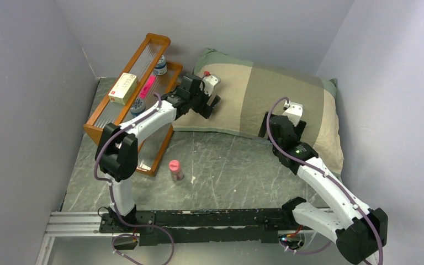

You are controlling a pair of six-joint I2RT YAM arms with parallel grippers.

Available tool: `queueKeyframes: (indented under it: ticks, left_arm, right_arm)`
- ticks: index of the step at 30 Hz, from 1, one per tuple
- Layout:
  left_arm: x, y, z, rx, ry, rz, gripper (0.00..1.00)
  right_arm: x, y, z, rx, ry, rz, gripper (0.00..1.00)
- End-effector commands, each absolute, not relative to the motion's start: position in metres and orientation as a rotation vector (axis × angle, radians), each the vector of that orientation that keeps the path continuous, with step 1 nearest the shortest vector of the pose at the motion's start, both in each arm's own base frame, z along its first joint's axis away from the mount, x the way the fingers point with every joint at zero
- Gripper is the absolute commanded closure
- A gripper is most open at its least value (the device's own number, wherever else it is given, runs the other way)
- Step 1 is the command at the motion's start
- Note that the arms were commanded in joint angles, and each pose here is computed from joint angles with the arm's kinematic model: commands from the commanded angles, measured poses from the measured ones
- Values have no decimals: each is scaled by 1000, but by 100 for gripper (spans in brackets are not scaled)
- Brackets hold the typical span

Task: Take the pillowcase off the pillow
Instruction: Adjust the pillow at the center of the board.

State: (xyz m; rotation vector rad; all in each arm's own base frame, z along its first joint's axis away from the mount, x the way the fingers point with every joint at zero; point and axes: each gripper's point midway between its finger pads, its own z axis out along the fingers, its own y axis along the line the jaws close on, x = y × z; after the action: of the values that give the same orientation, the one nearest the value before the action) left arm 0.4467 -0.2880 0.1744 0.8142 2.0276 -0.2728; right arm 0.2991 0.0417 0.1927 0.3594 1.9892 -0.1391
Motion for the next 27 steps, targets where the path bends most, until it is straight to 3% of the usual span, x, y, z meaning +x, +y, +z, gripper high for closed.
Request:
queueKeyframes:
  ticks: [1, 5, 13, 27]
  left_arm:
    - [447, -303, 170, 841, 2022, -348, 4]
    - [437, -310, 153, 863, 2070, -424, 19]
    - [399, -319, 172, 887, 2043, -608, 93]
    - [289, -347, 206, 1000, 2012, -866, 95]
  right_arm:
    - [312, 54, 191, 368, 1954, -57, 0]
    - [316, 59, 171, 354, 2001, -70, 0]
    - [325, 74, 162, 320, 2025, 2, 0]
    - [317, 90, 185, 222, 2005, 134, 0]
